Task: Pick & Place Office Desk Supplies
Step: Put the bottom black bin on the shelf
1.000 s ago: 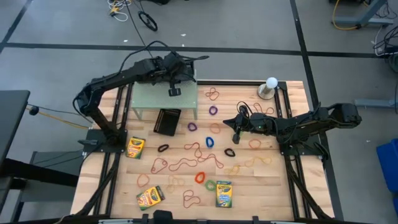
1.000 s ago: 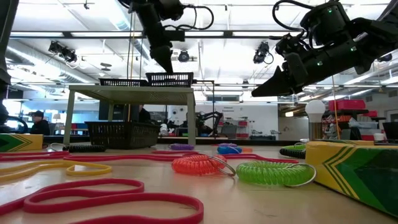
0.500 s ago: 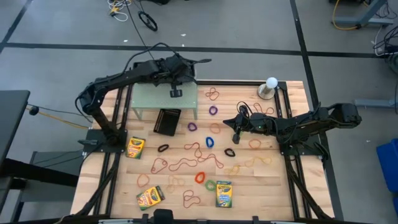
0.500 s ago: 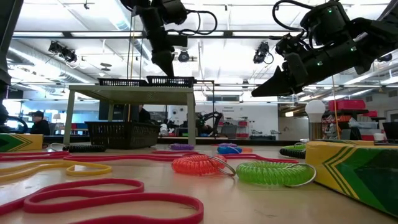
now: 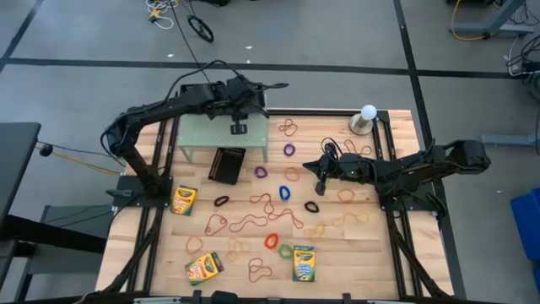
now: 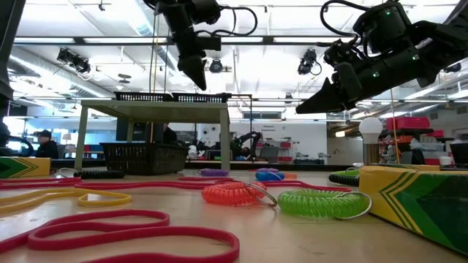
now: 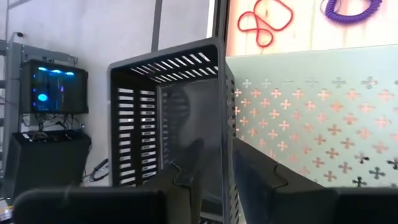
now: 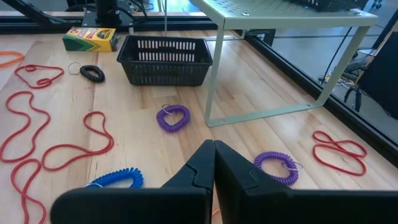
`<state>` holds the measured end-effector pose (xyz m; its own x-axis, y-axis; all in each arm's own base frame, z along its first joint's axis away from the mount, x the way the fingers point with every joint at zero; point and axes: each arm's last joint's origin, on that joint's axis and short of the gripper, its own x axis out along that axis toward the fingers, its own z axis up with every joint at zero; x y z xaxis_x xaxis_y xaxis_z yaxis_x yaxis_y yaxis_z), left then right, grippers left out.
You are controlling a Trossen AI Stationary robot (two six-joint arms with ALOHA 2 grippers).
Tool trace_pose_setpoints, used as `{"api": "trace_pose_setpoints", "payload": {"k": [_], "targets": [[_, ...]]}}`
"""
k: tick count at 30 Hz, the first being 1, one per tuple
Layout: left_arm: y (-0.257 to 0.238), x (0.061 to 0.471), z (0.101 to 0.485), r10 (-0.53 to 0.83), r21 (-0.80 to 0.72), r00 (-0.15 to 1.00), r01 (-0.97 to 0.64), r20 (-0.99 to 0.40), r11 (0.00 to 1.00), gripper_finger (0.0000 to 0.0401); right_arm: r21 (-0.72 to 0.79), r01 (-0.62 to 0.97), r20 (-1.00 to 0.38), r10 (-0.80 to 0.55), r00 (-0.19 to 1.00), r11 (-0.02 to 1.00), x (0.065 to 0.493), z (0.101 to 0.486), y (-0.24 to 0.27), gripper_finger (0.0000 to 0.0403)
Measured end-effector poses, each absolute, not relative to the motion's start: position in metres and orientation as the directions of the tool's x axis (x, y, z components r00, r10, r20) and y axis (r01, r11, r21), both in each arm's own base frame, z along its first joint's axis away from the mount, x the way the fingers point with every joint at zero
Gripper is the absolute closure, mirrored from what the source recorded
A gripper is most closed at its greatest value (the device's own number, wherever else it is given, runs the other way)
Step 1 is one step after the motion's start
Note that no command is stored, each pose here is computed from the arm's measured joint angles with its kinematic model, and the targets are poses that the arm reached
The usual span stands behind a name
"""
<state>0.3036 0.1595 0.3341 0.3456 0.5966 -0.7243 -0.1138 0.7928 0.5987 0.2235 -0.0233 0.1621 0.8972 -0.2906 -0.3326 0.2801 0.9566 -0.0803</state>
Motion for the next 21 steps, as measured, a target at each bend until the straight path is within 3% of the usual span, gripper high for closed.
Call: {"api": "trace_pose_setpoints", "payload": {"k": [21], "targets": [[0.140,0.289,0.354,0.608,0.622,0.363,-0.094,-0.706,0.778,0.0307,-0.070,0.277,-0.333,-0.284,0.899,0.958,0.224,0.162,-0.023,0.0392]]}}
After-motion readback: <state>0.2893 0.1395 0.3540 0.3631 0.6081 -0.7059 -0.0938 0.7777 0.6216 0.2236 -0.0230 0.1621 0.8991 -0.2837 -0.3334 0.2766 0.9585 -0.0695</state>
